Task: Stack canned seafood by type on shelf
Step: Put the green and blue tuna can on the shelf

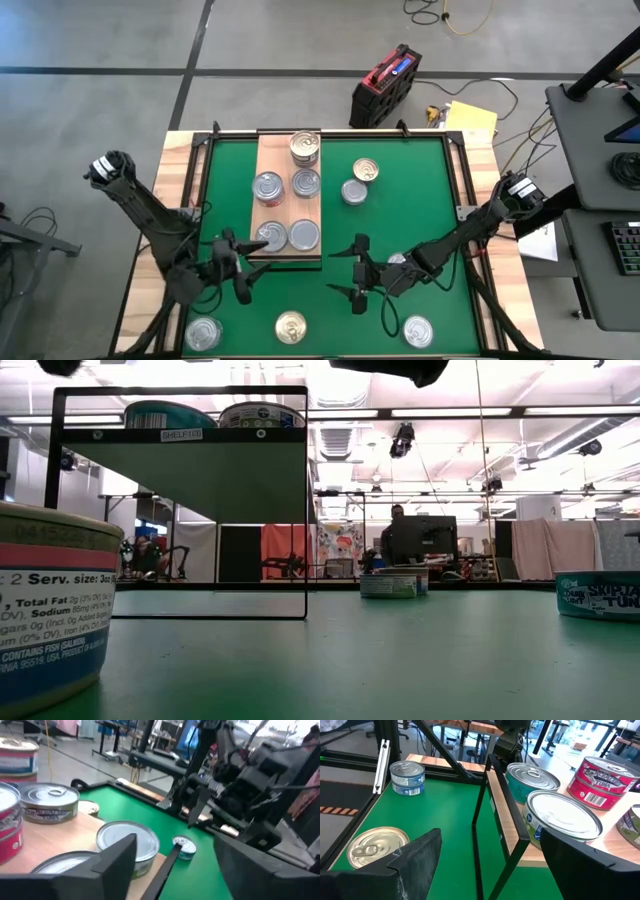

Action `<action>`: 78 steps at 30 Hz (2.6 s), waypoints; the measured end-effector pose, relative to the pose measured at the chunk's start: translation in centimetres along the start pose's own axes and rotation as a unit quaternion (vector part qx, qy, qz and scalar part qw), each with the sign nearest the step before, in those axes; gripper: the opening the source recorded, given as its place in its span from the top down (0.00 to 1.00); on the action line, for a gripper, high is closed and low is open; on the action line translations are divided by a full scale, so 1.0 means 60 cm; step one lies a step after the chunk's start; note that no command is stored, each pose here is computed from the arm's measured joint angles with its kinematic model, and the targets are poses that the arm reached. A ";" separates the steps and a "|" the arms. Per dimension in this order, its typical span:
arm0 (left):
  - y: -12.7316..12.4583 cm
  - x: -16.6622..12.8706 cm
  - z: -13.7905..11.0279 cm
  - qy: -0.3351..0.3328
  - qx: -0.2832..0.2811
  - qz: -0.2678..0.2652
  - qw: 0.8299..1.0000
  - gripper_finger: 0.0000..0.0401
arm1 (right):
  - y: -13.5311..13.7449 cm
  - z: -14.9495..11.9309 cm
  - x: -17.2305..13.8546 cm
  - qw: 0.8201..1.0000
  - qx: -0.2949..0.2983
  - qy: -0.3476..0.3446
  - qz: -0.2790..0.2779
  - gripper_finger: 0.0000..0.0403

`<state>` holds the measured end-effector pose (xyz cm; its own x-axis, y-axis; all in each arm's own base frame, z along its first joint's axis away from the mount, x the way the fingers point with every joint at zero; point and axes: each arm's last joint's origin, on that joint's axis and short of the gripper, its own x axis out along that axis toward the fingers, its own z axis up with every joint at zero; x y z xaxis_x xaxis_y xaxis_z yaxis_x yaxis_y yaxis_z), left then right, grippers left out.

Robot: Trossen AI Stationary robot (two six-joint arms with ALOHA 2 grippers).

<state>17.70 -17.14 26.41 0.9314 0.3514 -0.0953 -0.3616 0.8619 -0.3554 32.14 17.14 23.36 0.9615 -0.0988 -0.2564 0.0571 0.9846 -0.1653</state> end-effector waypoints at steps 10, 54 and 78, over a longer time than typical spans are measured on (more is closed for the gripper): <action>0.018 0.034 0.001 0.044 0.064 0.018 0.997 0.94 | 0.000 0.000 0.000 1.000 -0.001 0.000 0.000 0.18; 0.058 0.054 0.020 0.229 0.159 0.113 0.954 1.00 | -0.014 -0.007 0.007 1.000 -0.005 0.020 -0.021 0.18; 0.059 0.060 0.033 0.232 0.163 0.129 0.950 1.00 | -0.020 -0.009 0.011 0.999 -0.007 0.027 -0.030 0.18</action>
<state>19.67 -12.10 26.64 0.7017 0.4321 -0.5666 -0.5039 0.8631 0.0341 32.56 15.80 22.88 0.9405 -0.1657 -0.2967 0.1102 0.9746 -0.1950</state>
